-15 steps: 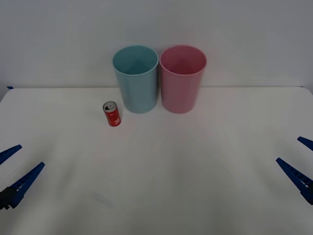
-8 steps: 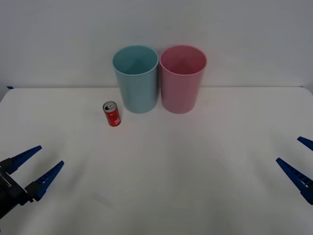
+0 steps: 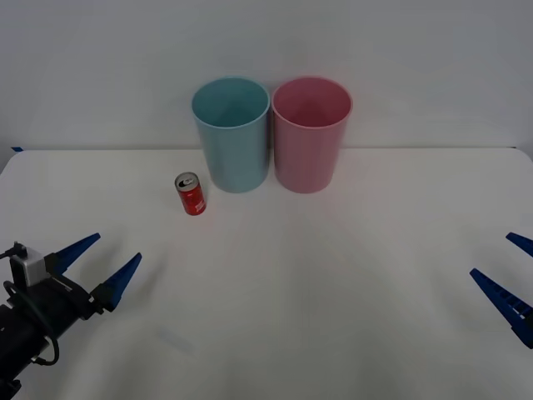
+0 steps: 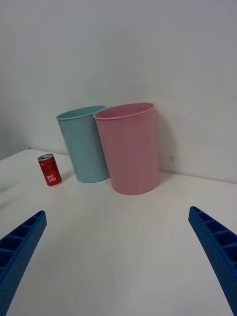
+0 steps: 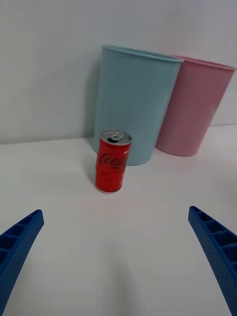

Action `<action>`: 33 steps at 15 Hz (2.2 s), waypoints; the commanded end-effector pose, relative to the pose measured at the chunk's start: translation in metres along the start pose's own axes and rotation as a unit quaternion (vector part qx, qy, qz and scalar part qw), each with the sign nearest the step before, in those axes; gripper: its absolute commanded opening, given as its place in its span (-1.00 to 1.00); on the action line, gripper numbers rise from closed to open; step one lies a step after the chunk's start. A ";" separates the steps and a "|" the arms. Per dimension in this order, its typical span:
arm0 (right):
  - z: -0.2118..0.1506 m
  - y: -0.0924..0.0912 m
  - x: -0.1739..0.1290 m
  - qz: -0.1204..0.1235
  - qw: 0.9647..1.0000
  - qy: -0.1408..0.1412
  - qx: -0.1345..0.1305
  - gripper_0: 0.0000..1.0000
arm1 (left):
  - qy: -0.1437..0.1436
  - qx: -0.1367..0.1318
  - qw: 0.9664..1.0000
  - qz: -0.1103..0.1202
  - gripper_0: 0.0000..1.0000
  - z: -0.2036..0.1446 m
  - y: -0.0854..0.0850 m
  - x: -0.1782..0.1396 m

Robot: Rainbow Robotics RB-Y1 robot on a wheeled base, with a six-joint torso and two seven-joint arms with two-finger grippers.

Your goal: Grasp the object on the table and drop it into the matching bin: aluminum can to the light blue bin, PET bottle to the pink bin.

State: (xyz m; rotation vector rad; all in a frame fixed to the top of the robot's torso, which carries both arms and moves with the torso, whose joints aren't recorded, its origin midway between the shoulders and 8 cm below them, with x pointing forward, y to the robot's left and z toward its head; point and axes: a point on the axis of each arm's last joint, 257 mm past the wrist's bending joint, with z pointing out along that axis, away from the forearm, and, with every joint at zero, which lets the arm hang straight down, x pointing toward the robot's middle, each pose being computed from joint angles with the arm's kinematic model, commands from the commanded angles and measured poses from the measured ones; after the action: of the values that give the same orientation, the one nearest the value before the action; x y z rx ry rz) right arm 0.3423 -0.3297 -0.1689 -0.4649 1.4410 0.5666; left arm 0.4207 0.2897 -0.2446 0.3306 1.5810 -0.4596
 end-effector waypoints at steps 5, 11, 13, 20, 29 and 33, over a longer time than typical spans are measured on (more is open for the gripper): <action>0.000 0.000 0.000 0.000 1.000 0.000 0.000 1.00 | 0.013 -0.027 0.999 -0.019 1.00 0.054 0.011 0.022; 0.000 0.000 0.000 0.000 1.000 0.000 0.000 1.00 | 0.017 -0.031 0.999 -0.021 1.00 0.098 0.004 0.027; 0.000 0.000 0.000 0.000 1.000 0.000 0.000 1.00 | 0.013 -0.031 0.999 -0.025 1.00 0.114 0.000 0.026; 0.000 0.000 0.000 0.000 1.000 0.000 0.000 1.00 | 0.022 -0.040 0.999 -0.014 1.00 0.159 -0.001 0.028; 0.000 0.000 0.000 0.000 1.000 0.000 0.000 1.00 | 0.049 -0.041 0.998 -0.007 1.00 0.210 0.012 0.030; 0.000 0.000 0.000 0.000 1.000 0.000 0.000 1.00 | 0.058 -0.043 0.997 -0.012 1.00 0.224 0.012 0.031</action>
State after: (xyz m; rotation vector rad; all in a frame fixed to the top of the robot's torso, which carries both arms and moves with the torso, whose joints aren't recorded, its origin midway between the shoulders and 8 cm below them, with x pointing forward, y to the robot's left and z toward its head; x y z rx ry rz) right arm 0.3423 -0.3297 -0.1689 -0.4649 1.4410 0.5666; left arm 0.6191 0.1906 -0.2817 0.2779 1.7103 -0.3965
